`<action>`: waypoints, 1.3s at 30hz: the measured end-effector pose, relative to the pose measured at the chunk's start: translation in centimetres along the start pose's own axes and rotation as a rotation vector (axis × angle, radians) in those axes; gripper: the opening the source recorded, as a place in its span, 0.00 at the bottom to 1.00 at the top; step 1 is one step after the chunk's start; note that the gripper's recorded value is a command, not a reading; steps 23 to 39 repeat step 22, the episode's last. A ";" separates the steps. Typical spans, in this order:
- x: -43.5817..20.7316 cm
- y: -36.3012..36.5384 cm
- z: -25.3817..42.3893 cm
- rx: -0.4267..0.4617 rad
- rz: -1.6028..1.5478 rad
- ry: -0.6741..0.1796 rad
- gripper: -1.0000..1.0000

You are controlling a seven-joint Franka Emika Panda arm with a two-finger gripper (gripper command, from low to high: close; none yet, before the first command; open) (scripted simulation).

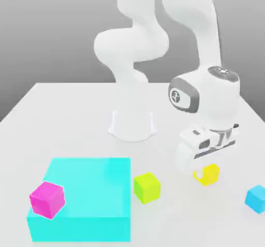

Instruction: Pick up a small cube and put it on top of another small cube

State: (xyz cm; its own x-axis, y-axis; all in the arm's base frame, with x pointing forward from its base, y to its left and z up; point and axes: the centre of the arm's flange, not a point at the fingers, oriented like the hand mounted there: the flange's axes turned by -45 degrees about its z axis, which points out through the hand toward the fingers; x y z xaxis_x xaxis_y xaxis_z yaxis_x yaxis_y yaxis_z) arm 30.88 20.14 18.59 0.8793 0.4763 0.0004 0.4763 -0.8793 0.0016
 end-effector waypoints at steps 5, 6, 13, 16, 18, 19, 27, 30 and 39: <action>3.2 13.4 -4.0 -0.004 0.190 0.000 0.00; 3.3 16.4 -4.9 -0.004 0.224 0.000 0.00; -2.3 36.0 -11.7 0.002 0.440 0.000 0.00; -7.4 42.4 -11.3 0.006 0.549 0.002 0.00; -5.5 41.1 -8.6 0.005 0.495 0.001 0.00; -5.3 40.9 -7.8 0.004 0.489 0.000 1.00; -5.3 40.9 -7.8 0.004 0.489 0.000 1.00; -5.3 40.9 -7.8 0.004 0.489 0.000 1.00; -5.3 40.9 -7.8 0.004 0.489 0.000 1.00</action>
